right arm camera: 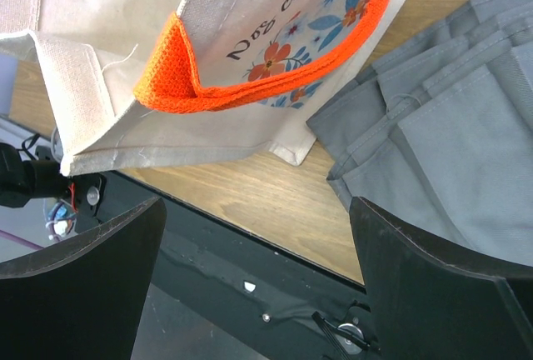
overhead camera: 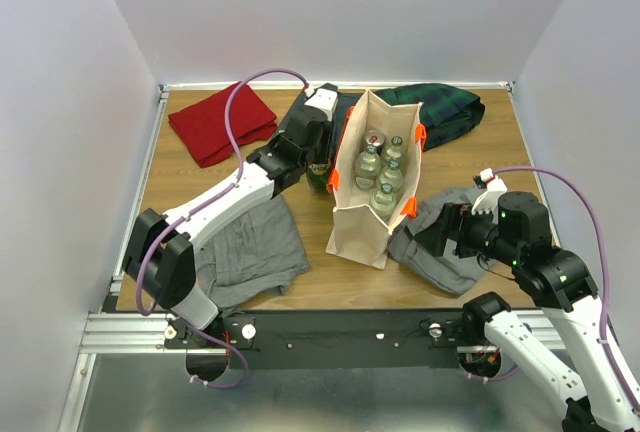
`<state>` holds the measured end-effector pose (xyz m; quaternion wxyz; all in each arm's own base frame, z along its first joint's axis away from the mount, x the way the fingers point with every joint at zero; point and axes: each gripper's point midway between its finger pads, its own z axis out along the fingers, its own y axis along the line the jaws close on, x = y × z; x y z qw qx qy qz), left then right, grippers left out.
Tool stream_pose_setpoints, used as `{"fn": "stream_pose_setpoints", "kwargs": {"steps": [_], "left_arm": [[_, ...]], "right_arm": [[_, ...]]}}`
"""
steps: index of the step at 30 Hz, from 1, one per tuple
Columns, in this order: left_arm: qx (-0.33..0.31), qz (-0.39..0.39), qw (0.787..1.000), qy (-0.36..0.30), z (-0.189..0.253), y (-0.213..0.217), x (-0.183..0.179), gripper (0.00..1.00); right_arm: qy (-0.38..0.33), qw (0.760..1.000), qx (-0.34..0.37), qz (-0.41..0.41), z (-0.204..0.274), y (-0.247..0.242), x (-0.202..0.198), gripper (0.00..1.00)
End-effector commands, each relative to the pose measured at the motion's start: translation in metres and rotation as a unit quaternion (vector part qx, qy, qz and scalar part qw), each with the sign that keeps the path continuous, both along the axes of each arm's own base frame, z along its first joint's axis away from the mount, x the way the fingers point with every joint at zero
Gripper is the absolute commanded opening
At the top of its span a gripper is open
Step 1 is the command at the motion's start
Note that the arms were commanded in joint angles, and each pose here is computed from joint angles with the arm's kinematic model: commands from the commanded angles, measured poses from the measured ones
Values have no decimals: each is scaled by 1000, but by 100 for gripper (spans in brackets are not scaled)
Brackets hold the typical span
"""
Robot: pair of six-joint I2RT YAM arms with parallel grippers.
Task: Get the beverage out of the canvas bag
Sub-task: Place the drink at the center of the board.
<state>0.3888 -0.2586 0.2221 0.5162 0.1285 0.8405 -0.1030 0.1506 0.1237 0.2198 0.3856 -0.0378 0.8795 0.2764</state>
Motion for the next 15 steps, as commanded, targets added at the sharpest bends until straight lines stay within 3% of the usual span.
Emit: {"fn": "stream_pose_setpoints", "kwargs": {"steps": [1, 15], "left_arm": [[-62, 17, 995, -75, 48, -7, 25, 0], [-49, 35, 997, -52, 21, 3, 43, 0]], "right_arm": [[-2, 1000, -3, -13, -2, -3, 2, 100], [2, 1000, -7, -17, -4, -4, 3, 100]]}}
